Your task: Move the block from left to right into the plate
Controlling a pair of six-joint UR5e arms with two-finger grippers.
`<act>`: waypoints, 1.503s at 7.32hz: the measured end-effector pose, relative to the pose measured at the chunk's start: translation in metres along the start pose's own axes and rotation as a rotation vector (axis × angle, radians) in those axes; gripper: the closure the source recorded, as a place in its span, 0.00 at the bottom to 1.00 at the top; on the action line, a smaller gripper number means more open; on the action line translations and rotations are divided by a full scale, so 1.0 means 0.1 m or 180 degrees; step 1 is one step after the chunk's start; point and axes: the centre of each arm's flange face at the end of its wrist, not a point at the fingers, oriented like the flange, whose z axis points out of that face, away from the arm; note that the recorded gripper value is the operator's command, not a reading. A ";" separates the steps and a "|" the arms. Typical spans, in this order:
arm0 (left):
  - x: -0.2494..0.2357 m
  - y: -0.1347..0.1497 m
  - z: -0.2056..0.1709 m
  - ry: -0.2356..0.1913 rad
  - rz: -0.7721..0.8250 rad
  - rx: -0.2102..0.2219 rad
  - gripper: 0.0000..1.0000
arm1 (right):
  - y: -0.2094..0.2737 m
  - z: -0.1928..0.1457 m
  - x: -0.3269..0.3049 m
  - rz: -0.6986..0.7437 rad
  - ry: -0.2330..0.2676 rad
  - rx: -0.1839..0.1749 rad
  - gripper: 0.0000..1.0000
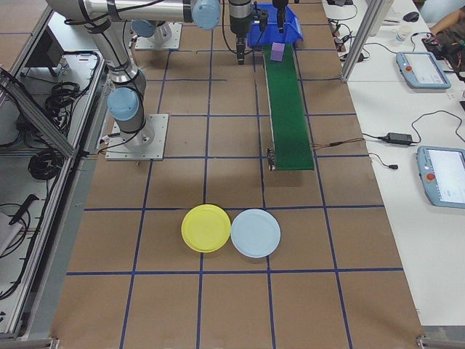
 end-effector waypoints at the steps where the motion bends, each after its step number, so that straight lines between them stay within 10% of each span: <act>1: -0.47 0.03 -0.07 -0.0034 -0.0016 -0.0064 0.00 | 0.01 0.04 0.00 0.0004 0.0002 -0.0019 0.00; 6: -1.60 0.61 0.46 0.0047 -0.0085 -0.0659 0.00 | -0.38 0.24 0.08 -0.0174 -0.0055 0.0140 0.00; 11: -1.67 0.87 0.94 0.0193 -0.0095 -0.0946 0.00 | -1.55 0.82 0.05 -0.0042 -0.0629 0.0261 0.00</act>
